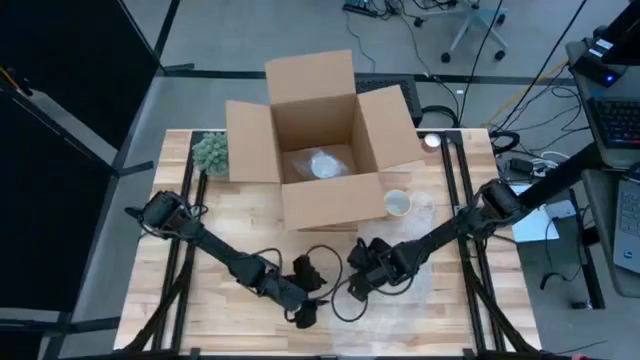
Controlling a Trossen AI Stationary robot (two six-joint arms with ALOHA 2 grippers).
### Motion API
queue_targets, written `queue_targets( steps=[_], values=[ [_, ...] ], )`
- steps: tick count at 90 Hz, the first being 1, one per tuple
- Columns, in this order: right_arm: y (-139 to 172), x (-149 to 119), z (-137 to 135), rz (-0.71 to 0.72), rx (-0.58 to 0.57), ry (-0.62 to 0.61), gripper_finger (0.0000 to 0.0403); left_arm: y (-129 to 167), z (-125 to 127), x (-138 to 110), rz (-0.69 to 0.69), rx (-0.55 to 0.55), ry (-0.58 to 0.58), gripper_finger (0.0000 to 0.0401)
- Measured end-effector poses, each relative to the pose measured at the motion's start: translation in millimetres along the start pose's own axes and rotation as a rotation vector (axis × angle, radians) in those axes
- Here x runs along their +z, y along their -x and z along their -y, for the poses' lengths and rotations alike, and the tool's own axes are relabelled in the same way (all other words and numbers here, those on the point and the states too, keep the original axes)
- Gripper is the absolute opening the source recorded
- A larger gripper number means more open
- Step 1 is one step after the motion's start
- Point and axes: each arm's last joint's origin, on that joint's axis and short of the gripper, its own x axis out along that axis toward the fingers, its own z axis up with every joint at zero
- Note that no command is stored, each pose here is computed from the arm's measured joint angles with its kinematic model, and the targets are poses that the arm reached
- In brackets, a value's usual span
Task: Wrap mug
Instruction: Wrap the orange mug in the bubble wrap
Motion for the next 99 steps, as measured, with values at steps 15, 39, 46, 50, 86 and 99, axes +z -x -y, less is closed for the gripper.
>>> queue_targets(
  steps=[15,39,46,50,86,99],
  values=[
    [17.2,3.7,5.1,-0.005,-0.014,0.022,0.0263,-1.8,-4.4,3.8,0.008,0.010,0.010,0.0247],
    [50.9,8.1,23.4,0.027,-0.132,0.016,0.0263,-3.4,-6.2,16.2,0.030,0.011,0.010,0.0247],
    [59.1,9.2,26.0,0.029,-0.130,0.014,0.0263,-6.5,-5.9,12.8,0.004,-0.015,0.010,0.0247],
    [63.4,8.3,26.1,0.026,-0.124,0.008,0.0263,-8.8,-4.8,8.5,-0.011,-0.016,0.009,0.0247],
    [44.4,-28.6,13.5,-0.099,-0.202,0.067,0.0263,-33.6,-19.0,-33.9,-0.235,0.101,0.047,0.0247],
    [34.1,-39.9,23.9,-0.179,-0.357,0.060,0.0263,-26.8,-22.6,-37.5,-0.309,0.141,0.015,0.0247]
  ],
)
